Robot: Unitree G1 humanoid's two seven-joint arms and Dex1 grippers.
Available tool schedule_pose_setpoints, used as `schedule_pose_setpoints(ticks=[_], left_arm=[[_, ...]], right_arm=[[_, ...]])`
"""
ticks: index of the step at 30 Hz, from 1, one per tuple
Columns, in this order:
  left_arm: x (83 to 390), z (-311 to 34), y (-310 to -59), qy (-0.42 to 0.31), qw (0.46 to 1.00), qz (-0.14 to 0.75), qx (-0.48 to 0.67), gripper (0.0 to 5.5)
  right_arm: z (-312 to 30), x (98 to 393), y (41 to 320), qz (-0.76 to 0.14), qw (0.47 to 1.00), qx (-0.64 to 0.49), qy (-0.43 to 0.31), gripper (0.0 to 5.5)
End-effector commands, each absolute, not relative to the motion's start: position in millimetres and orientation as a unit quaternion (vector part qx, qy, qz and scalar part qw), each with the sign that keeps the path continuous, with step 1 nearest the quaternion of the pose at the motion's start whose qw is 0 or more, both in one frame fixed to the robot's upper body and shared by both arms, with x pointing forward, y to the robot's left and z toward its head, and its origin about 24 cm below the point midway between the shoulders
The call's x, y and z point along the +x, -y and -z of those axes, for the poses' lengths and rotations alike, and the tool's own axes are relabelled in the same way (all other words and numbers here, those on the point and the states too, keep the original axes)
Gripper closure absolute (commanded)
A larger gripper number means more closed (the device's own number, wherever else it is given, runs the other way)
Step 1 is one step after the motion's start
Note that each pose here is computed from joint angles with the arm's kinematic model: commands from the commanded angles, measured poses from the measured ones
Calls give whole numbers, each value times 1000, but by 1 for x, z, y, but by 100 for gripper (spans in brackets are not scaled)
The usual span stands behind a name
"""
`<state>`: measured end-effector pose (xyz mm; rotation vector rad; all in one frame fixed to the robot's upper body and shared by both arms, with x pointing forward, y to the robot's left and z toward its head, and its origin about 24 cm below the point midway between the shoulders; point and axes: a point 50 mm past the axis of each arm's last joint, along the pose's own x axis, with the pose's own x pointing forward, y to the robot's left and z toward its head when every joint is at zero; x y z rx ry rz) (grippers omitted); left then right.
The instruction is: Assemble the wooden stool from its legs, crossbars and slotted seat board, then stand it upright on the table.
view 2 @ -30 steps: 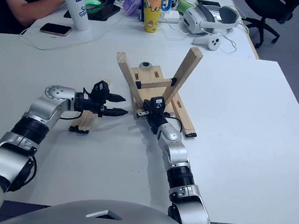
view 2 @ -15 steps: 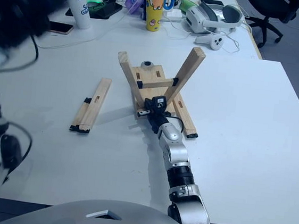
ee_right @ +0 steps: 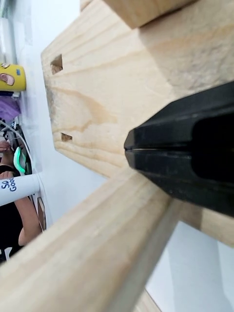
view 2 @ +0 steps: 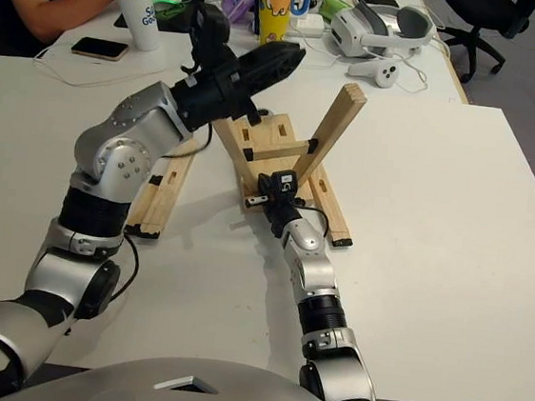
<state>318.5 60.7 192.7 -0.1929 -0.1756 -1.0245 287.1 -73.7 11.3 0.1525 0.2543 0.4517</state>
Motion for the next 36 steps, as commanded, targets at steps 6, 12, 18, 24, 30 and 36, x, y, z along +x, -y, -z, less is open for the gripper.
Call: schedule_pose_setpoints(ticks=[6, 12, 18, 24, 30, 36], left_arm=[[332, -254, -86, 241, 890, 374, -98, 548], [308, -295, -99, 293, 880, 362, -97, 548], [305, -79, -82, -155, 926, 340, -46, 548], [323, -144, -85, 48, 949, 305, -59, 548], [318, -222, -109, 266, 931, 241, -61, 548], [311, -232, -167, 315, 943, 108, 17, 548]], right_arm=[[37, 268, 89, -193, 947, 64, -249, 550], [38, 265, 91, -186, 948, 70, -249, 550], [36, 268, 89, -193, 947, 70, -246, 550], [28, 273, 88, -210, 949, 78, -222, 550], [14, 278, 84, -241, 949, 81, -185, 550], [16, 270, 75, -268, 941, 48, -202, 550]])
